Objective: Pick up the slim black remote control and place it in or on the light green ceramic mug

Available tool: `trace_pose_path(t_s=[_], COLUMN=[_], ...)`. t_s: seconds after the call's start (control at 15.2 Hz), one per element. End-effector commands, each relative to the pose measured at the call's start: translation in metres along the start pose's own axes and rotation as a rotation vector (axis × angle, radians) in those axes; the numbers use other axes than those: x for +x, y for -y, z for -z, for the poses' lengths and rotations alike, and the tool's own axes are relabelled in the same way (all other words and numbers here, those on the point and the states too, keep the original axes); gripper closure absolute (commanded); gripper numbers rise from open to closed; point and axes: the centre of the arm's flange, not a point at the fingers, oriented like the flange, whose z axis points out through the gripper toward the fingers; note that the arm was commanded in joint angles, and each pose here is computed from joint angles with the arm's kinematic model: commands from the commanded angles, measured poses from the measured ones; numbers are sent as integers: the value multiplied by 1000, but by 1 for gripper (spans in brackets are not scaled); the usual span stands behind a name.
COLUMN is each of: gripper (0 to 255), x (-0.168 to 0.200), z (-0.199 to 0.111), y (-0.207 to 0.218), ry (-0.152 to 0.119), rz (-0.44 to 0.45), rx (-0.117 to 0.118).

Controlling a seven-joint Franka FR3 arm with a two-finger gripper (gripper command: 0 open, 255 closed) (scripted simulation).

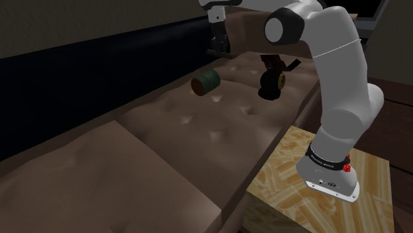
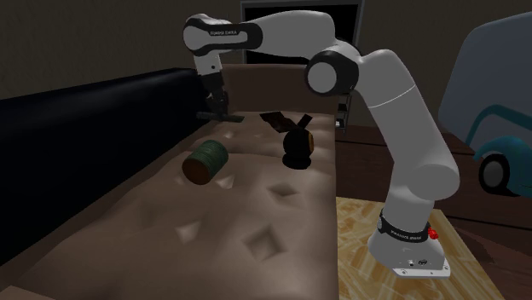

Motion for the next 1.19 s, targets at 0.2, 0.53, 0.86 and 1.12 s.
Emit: trace_pose_path(t_s=[0.2, 0.53, 0.86, 1.12], gripper=[255, 255, 255, 255], x=[16, 34, 39, 44], z=[0, -7, -32, -53], y=[64, 122, 122, 121], ry=[0, 0, 0, 0], rz=[-1, -1, -1, -1], rx=[0, 0, 0, 0])
